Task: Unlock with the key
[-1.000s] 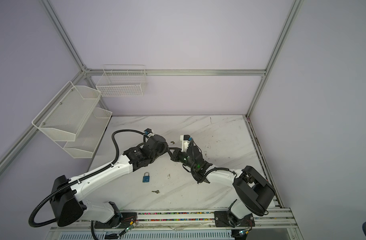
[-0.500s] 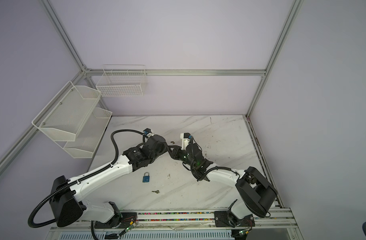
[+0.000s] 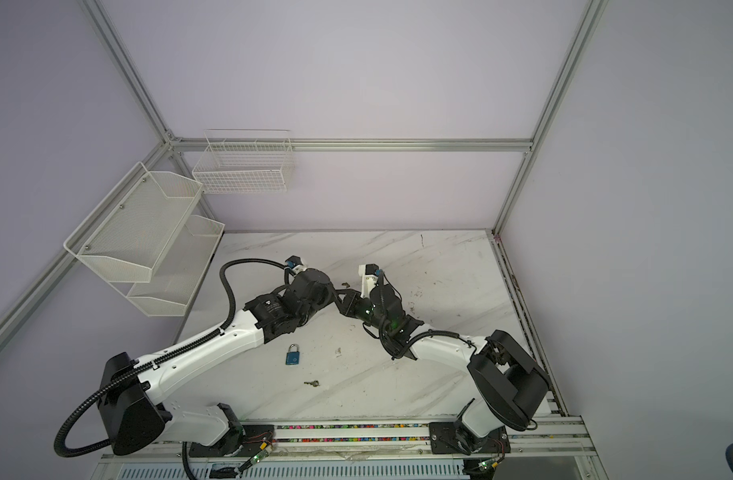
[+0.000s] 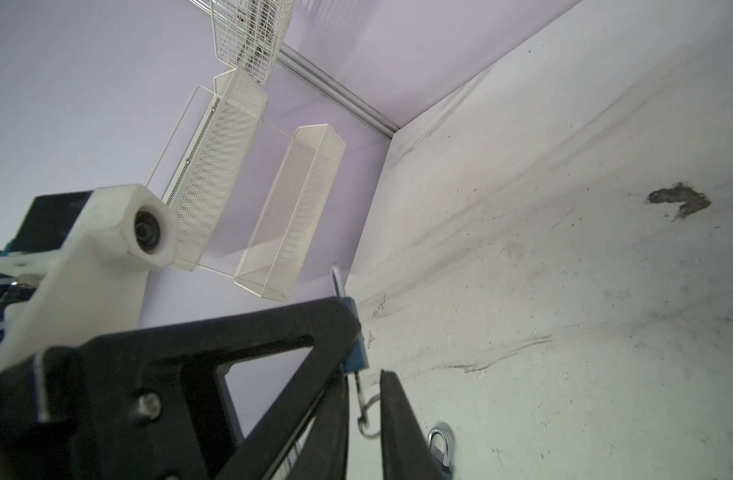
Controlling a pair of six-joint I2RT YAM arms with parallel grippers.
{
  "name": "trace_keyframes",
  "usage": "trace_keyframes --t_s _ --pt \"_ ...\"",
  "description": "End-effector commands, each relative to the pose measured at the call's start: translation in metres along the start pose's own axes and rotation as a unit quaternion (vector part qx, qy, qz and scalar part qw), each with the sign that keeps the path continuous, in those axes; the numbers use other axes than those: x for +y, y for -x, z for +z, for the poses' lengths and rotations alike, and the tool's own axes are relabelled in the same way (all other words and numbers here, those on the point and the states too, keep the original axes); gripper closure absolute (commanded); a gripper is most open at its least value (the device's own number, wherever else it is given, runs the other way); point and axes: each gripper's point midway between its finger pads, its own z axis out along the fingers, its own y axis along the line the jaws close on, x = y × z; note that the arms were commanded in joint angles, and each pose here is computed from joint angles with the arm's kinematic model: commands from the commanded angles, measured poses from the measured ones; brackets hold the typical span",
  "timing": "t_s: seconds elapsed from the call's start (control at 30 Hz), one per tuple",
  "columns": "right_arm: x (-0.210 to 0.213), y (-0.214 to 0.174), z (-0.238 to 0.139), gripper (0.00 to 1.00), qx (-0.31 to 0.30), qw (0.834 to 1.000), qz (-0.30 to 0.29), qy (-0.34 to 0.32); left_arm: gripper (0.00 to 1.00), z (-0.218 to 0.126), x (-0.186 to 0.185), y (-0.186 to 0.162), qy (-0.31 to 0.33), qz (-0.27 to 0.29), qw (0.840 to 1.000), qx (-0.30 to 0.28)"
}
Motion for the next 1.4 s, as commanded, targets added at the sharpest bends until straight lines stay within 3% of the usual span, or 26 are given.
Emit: trace_keyframes --t_s 0.0,0.47,0.87,1.37 --pt "0.000 0.003 0.006 0.85 -0.002 1.000 0.009 0.002 1.00 -0.008 -0.009 0.008 -0.027 -0.024 0.999 -0.011" --pt "-0.002 -0.004 0.006 1.00 0.012 1.000 0.020 0.007 1.00 -0.011 -0.017 0.008 -0.060 -0.050 0.997 -0.003" --pt "0.029 -0.011 0.007 1.00 0.038 0.990 0.087 0.104 1.00 -0.028 -0.035 0.006 -0.148 -0.107 0.983 0.018" --pt "0.048 0.003 0.003 1.00 0.029 0.976 0.169 0.131 1.00 -0.037 -0.057 0.005 -0.226 -0.144 0.963 0.034"
